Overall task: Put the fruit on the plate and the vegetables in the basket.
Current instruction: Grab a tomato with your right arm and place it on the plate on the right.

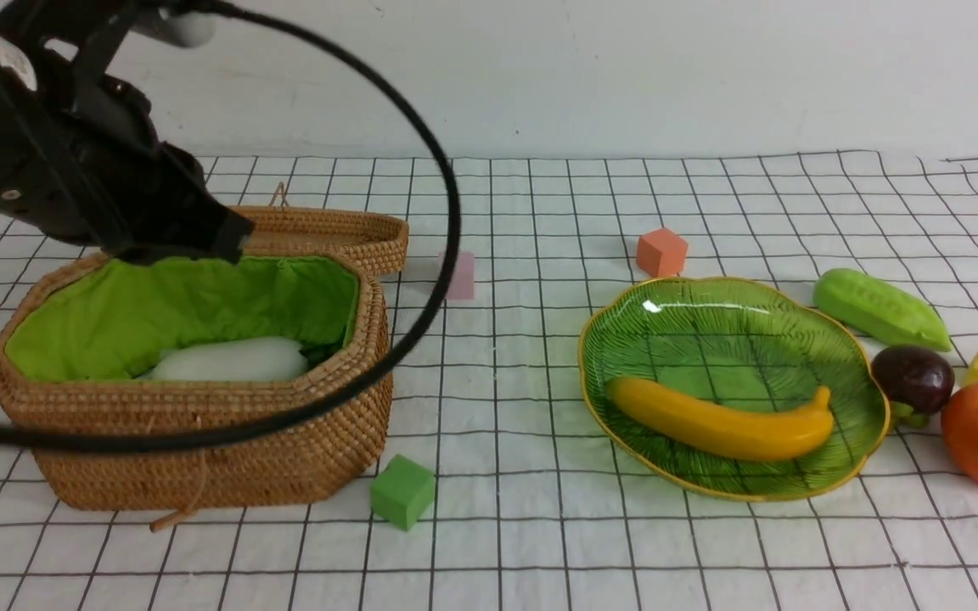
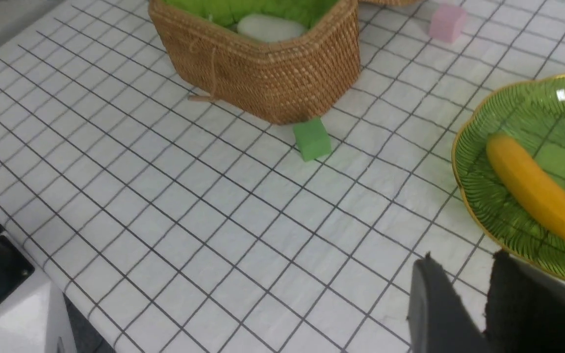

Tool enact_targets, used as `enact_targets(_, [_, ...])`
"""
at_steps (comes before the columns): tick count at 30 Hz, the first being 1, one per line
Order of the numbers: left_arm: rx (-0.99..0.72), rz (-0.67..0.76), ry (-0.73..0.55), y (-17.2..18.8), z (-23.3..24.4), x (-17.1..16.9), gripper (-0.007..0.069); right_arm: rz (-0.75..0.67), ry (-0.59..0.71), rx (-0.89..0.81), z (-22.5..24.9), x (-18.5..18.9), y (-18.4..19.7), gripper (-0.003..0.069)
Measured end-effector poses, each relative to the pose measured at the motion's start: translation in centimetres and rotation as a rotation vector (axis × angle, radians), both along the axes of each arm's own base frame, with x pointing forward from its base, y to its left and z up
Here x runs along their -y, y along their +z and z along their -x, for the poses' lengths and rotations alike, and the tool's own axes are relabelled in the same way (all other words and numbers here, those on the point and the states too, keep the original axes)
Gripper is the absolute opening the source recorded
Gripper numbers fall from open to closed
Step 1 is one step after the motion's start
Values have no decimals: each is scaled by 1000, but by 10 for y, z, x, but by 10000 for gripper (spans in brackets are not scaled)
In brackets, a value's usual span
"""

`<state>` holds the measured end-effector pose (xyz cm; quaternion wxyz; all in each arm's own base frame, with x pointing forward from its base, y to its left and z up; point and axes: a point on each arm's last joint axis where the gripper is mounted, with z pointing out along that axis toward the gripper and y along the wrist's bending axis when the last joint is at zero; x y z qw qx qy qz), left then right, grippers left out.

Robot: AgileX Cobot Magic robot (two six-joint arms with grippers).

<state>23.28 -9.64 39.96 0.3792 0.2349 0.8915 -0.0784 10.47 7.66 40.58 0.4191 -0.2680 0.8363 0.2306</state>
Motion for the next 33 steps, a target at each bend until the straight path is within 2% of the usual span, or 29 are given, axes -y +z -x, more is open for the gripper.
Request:
enact_targets(4, [-1,72,-90,3,49,8,-13,100,-37,-86,-42,-11,-18,198])
enact_targets(9, [15,155,-133,-17,102,-2,-13,232,-129,-186,-94,-15,-36,204])
enact_targets(13, [118,250,-144,-34,148,-28,-13,294,-356,-281,-143,18,-52,210])
enact_targets(15, [152,274,-144,-38,159,-35,-13,292,-441,-326,-156,38,-60,212])
enact_targets(18, [238,328,-143,-49,180,-50,-13,252,-625,-457,-180,89,-86,223])
enact_targets(19, [248,334,-144,-49,182,-51,-13,243,-646,-466,-181,95,-87,225])
enact_targets(22, [275,351,-144,-54,188,-56,-13,91,-787,-570,-198,135,-114,274])
enact_targets(25, [292,348,-141,-55,188,-56,-13,-26,-864,-626,-212,163,-140,358])
enact_targets(31, [391,380,-135,-46,184,-57,-13,-145,-975,-693,-233,202,-195,582])
enact_targets(33, [417,393,-130,-43,183,-56,-13,-150,-986,-708,-235,208,-206,612])
